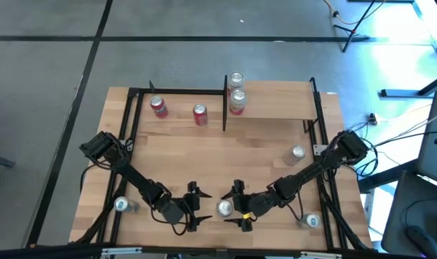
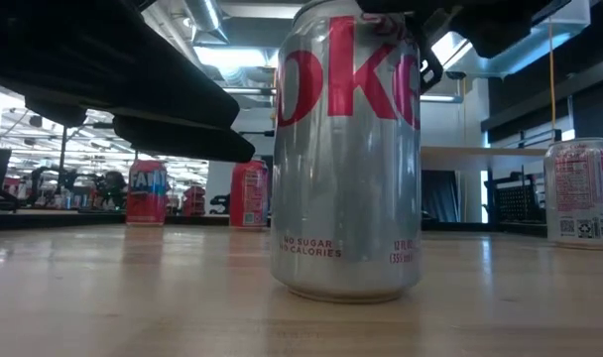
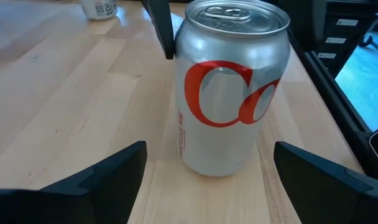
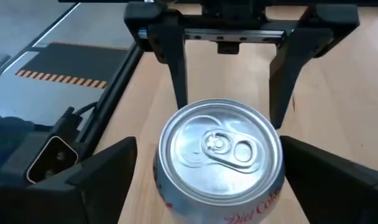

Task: Place canned beverage on shelf
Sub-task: Put the bottom silver soda can on the shelf

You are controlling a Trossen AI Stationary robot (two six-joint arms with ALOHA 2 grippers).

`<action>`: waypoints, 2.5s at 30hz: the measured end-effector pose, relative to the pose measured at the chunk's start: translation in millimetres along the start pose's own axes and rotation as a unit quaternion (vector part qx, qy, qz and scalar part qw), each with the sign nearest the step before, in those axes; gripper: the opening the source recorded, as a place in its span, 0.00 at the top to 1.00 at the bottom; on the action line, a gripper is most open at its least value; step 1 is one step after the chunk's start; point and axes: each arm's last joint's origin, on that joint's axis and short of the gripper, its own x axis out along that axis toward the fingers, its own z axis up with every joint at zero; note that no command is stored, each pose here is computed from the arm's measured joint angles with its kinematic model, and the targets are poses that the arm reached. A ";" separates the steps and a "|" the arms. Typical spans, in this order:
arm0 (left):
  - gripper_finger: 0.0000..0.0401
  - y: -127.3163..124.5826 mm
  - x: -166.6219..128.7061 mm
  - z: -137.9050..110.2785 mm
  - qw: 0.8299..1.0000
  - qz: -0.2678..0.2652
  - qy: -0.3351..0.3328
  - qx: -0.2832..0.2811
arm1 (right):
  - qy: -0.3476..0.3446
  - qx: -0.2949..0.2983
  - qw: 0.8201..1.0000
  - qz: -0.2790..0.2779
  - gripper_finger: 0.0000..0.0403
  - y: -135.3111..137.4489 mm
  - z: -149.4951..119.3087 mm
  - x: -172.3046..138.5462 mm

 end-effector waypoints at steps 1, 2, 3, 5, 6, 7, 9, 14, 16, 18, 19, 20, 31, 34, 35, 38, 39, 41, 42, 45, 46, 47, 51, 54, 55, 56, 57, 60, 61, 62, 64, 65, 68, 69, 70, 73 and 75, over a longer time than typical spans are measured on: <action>0.14 0.1 0.1 0.0 1.000 0.000 0.000 0.000 | 0.001 0.001 1.000 -0.005 0.08 -1.9 -0.4 1.1; 0.14 0.1 0.1 0.0 1.000 0.000 0.000 0.000 | 0.002 0.001 1.000 -0.007 0.08 -2.8 -1.3 2.5; 0.14 0.1 0.1 0.0 1.000 0.000 0.000 0.000 | 0.004 0.002 1.000 -0.012 0.08 -4.5 -2.1 3.6; 0.14 0.0 0.0 0.0 1.000 0.000 0.000 0.000 | 0.013 0.002 1.000 -0.019 0.07 -7.4 -7.4 8.4; 0.14 0.0 0.0 0.0 1.000 0.000 0.000 0.000 | 0.013 0.003 1.000 -0.022 0.07 -9.5 -8.5 11.0; 0.14 0.0 0.0 -0.1 1.000 0.000 0.000 0.000 | 0.016 0.002 1.000 -0.024 0.07 -10.1 -10.3 12.4; 0.14 0.2 0.0 -0.4 1.000 0.001 0.002 0.001 | 0.023 0.002 0.999 -0.029 0.07 -12.7 -13.7 15.8; 0.14 0.7 0.0 -1.1 1.000 0.002 0.005 0.003 | 0.026 -0.018 0.998 -0.049 0.14 -14.1 -17.8 18.9; 0.14 0.7 -0.1 -1.4 1.000 0.003 0.006 0.004 | 0.023 -0.026 0.998 -0.059 0.20 -14.5 -17.0 18.9; 0.14 0.2 -0.5 -1.6 1.000 0.002 0.006 0.004 | 0.025 -0.031 0.998 -0.054 0.29 -13.8 -14.1 19.4; 0.14 -0.1 -0.7 -1.7 1.000 0.001 0.006 0.001 | 0.026 -0.036 0.998 -0.053 0.33 -13.3 -12.7 19.4; 0.14 -0.9 -1.3 -2.0 1.000 0.000 0.006 -0.002 | 0.028 -0.043 0.997 -0.052 0.36 -12.9 -11.4 19.5; 0.14 -19.4 -18.7 -7.2 0.999 -0.035 0.005 0.018 | 0.031 -0.094 0.992 -0.083 0.36 -17.4 34.5 -35.5; 0.14 -20.8 -20.9 -6.6 0.999 -0.038 0.005 0.016 | 0.036 -0.112 0.987 -0.108 0.36 -27.3 49.7 -64.4; 0.14 -20.6 -20.9 -6.6 0.999 -0.039 0.007 0.017 | 0.035 -0.114 0.986 -0.119 0.36 -31.7 54.9 -74.8; 0.14 -17.6 -20.0 -5.9 0.999 -0.033 0.014 0.021 | 0.034 -0.115 0.980 -0.157 0.36 -50.4 69.3 -107.4; 0.14 -15.8 -19.3 -5.1 0.999 -0.030 0.016 0.022 | 0.032 -0.111 0.979 -0.165 0.36 -57.2 73.6 -118.3; 0.14 -11.4 -18.3 -2.5 0.999 -0.022 0.023 0.021 | 0.031 -0.103 0.977 -0.183 0.36 -72.3 80.6 -140.2; 0.14 -9.3 -18.9 -0.8 0.999 -0.019 0.028 0.023 | 0.029 -0.100 0.976 -0.192 0.36 -80.1 83.6 -150.6; 0.14 -4.8 -19.9 3.5 0.999 -0.018 0.039 0.026 | 0.021 -0.088 0.971 -0.220 0.36 -104.1 90.4 -180.7; 0.14 -4.1 -21.0 4.4 0.999 -0.018 0.042 0.028 | 0.023 -0.087 0.970 -0.227 0.36 -112.3 91.2 -189.5; 0.14 -3.7 -22.1 5.4 0.998 -0.017 0.044 0.030 | 0.020 -0.079 0.970 -0.229 0.36 -120.4 92.3 -198.4; 0.14 1.8 -28.2 5.4 0.997 -0.008 0.055 0.044 | 0.008 -0.058 0.968 -0.243 0.36 -152.5 95.2 -223.3; 0.14 9.0 -32.0 0.1 0.997 0.005 0.054 0.046 | 0.008 -0.058 0.969 -0.241 0.36 -176.6 94.8 -233.8; 0.14 11.4 -33.8 -2.8 0.997 0.007 0.058 0.049 | 0.008 -0.059 0.970 -0.237 0.36 -184.6 94.5 -236.1; 0.14 13.6 -34.6 -5.4 0.997 0.011 0.061 0.051 | 0.009 -0.058 0.971 -0.232 0.36 -192.7 93.6 -238.5; 0.14 15.1 -34.2 -5.9 0.997 0.013 0.061 0.047 | 0.012 -0.056 0.973 -0.226 0.36 -200.9 92.0 -240.6; 0.14 20.1 -31.9 -6.0 0.997 0.020 0.063 0.042 | 0.017 -0.054 0.974 -0.221 0.36 -226.9 87.9 -243.9; 0.14 21.7 -30.2 -4.8 0.997 0.019 0.063 0.038 | 0.021 -0.050 0.974 -0.219 0.36 -235.7 85.6 -244.5; 0.14 23.1 -28.9 -4.0 0.997 0.021 0.063 0.036 | 0.028 -0.044 0.974 -0.220 0.36 -244.6 82.4 -245.5; 0.14 24.8 -27.0 -2.6 0.997 0.018 0.063 0.031 | 0.032 -0.033 0.974 -0.221 0.36 -260.3 77.2 -249.6; 0.14 25.3 -26.5 -2.3 0.997 0.017 0.063 0.029 | 0.030 -0.029 0.974 -0.221 0.36 -267.9 75.2 -251.5; 0.14 25.3 -26.4 -2.3 0.997 0.016 0.064 0.027 | 0.026 -0.022 0.971 -0.236 0.36 -289.0 69.5 -258.1; 0.14 25.2 -26.5 -2.4 0.997 0.016 0.064 0.027 | 0.026 -0.020 0.970 -0.240 0.36 -295.8 67.1 -259.7; 0.14 24.7 -26.9 -2.6 0.997 0.015 0.064 0.027 | 0.024 -0.018 0.970 -0.243 0.36 -302.9 65.1 -261.0; 0.14 24.4 -27.0 -2.5 0.998 0.014 0.063 0.021 | 0.002 -0.017 0.972 -0.236 0.36 -321.6 61.1 -262.6; 0.14 23.9 -26.9 -1.6 0.998 0.013 0.060 0.013 | -0.010 -0.016 0.973 -0.230 0.36 -332.8 58.5 -261.8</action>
